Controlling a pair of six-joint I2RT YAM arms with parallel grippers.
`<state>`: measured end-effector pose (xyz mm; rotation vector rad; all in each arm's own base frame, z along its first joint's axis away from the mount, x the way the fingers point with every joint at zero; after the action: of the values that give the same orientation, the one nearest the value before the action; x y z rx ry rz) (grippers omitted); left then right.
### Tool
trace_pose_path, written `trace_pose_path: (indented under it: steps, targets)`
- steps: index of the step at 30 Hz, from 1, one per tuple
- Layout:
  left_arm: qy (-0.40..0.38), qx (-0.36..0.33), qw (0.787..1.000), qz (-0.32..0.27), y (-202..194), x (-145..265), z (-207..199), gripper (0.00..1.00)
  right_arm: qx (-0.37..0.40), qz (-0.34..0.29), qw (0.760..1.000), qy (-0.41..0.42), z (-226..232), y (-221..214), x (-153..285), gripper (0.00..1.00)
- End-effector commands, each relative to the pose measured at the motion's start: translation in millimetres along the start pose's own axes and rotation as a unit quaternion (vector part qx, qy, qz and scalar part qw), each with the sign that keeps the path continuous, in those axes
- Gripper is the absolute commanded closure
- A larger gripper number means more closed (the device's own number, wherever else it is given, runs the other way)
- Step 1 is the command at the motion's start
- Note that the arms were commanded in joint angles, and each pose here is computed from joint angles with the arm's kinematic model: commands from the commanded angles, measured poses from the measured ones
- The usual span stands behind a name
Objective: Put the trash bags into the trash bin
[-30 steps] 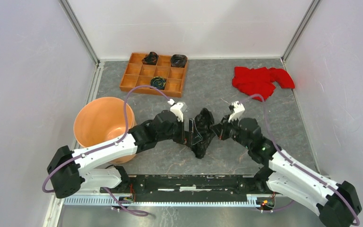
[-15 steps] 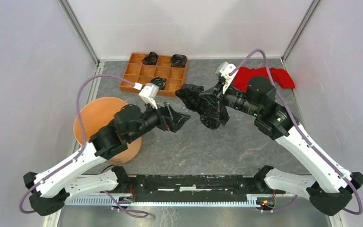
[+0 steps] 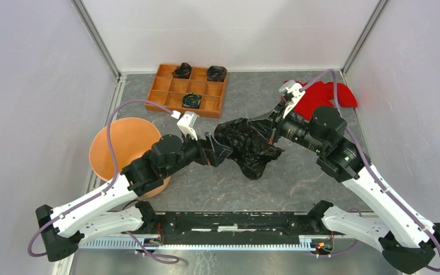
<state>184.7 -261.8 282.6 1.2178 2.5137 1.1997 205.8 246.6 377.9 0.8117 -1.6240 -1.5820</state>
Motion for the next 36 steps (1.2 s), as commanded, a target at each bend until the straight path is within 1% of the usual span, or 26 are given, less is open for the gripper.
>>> trace_pose_path:
  steps: [1, 4, 8, 12, 13, 15, 18, 22, 26, 28, 31, 33, 36]
  targets:
    - [-0.085, 0.069, 0.994, -0.011, -3, 2, -25, 0.01, -0.078, -0.061, 0.992, -0.071, -16, 24, 5, 1.0]
    - [-0.08, 0.075, 0.994, 0.001, -12, 3, -19, 0.0, -0.111, -0.049, 0.982, -0.146, -41, 1, 5, 1.0]
    - [-0.057, 0.063, 0.996, 0.034, -27, 3, -8, 0.0, -0.118, -0.014, 0.969, -0.216, -73, -47, 1, 1.0]
    - [0.013, 0.074, 0.996, 0.043, -41, -2, 23, 0.0, -0.116, 0.081, 0.949, -0.28, -115, -134, 7, 1.0]
    - [0.02, 0.074, 0.996, 0.045, -44, -4, 27, 0.0, -0.106, 0.106, 0.944, -0.293, -124, -151, 10, 1.0]
    - [0.028, 0.071, 0.996, 0.053, -51, -7, 33, 0.0, -0.09, 0.14, 0.944, -0.284, -131, -172, 11, 1.0]
    - [0.048, 0.058, 0.994, 0.075, -63, -13, 43, 0.0, -0.061, 0.184, 0.941, -0.278, -135, -187, 14, 1.0]
    - [0.091, 0.055, 0.989, 0.107, -82, -25, 62, 0.03, -0.027, 0.215, 0.943, -0.253, -137, -199, 14, 1.0]
    - [0.14, 0.073, 0.978, 0.133, -107, -37, 86, 0.04, -0.004, 0.274, 0.926, -0.259, -144, -218, 22, 1.0]
    - [0.157, 0.088, 0.973, 0.146, -121, -40, 97, 0.05, -0.001, 0.285, 0.924, -0.253, -141, -226, 25, 0.99]
    - [0.149, 0.119, 0.967, 0.17, -144, -43, 103, 0.07, -0.002, 0.297, 0.923, -0.245, -136, -234, 30, 0.97]
    - [0.133, 0.133, 0.966, 0.176, -152, -46, 102, 0.12, 0.001, 0.304, 0.922, -0.242, -134, -236, 34, 0.94]
    - [0.142, 0.131, 0.965, 0.177, -155, -46, 107, 0.25, 0.001, 0.302, 0.922, -0.243, -131, -237, 40, 0.9]
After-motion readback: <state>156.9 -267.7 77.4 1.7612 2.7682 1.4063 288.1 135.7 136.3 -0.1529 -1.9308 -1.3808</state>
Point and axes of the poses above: each gripper's point midway between its finger pads, its own x axis back along the fingers, its own z axis along the line the jaws close on, y = z × x, the point moved 1 cm from there along x, back along the fingers, and after that the axes turned 12 degrees about x, right-handed, at the moved point
